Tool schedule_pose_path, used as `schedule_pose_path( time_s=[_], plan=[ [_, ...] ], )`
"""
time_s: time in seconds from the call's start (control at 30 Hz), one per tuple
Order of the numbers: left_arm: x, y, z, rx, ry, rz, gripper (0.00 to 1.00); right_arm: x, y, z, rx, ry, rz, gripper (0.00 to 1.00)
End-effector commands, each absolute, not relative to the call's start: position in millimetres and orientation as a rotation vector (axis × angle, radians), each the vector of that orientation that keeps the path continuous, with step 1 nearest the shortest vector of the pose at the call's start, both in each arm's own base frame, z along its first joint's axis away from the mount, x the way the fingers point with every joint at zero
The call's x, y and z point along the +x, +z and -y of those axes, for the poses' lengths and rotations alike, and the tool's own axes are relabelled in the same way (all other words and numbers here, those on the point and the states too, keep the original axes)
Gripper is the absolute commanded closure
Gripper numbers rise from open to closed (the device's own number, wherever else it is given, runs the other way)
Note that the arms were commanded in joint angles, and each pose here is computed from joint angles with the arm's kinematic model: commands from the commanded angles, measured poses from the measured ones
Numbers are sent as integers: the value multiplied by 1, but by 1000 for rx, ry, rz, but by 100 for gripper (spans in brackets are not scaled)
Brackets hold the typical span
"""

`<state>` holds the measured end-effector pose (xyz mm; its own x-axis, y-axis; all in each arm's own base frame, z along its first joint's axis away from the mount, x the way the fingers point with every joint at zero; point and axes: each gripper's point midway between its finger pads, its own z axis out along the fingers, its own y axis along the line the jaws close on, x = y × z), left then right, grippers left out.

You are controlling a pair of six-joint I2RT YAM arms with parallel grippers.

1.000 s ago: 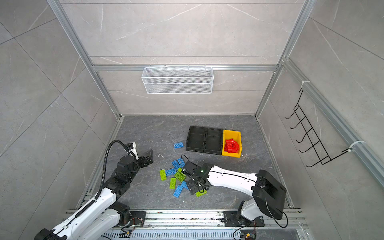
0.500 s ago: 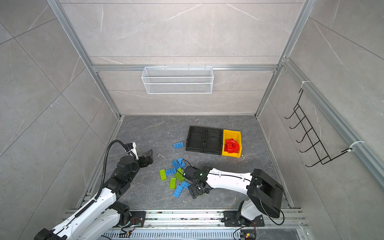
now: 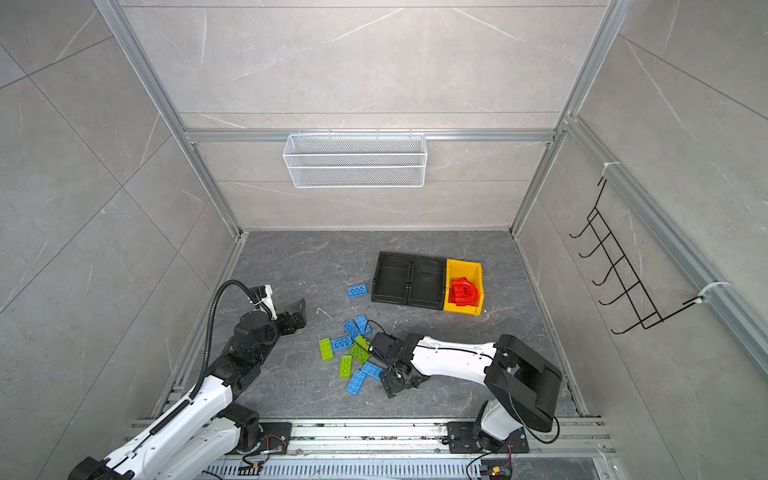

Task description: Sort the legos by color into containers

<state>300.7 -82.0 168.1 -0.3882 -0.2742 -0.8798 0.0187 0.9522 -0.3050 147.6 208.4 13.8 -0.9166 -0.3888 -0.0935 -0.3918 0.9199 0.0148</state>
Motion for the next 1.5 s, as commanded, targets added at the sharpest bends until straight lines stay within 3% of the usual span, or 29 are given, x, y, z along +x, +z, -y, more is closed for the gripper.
schedule_pose_path(
  time_s=[0.0,0.17,0.37,0.57,0.73,0.97,1.47],
  plan=[
    [302,179,79,-183,-307,-1908,0,154,19,-176,-471,-63,-3013,18],
    [303,166,76,-207,-287,-1935,1,167,29,-160,-351,-72,-3003,16],
    [304,171,79,-182,-292,-1939,0,168,58,-170,-215,141,-2940,12],
    [302,174,80,-177,-305,-1923,0,131,49,-172,-126,271,-3059,27],
    [303,175,81,-177,-314,-1923,0,110,35,-177,-146,205,-3095,25],
    [303,174,81,-176,-313,-1927,0,129,20,-171,-215,1,-3045,15],
    [302,174,80,-178,-307,-1925,0,151,6,-184,-265,30,-3014,17]
  ],
)
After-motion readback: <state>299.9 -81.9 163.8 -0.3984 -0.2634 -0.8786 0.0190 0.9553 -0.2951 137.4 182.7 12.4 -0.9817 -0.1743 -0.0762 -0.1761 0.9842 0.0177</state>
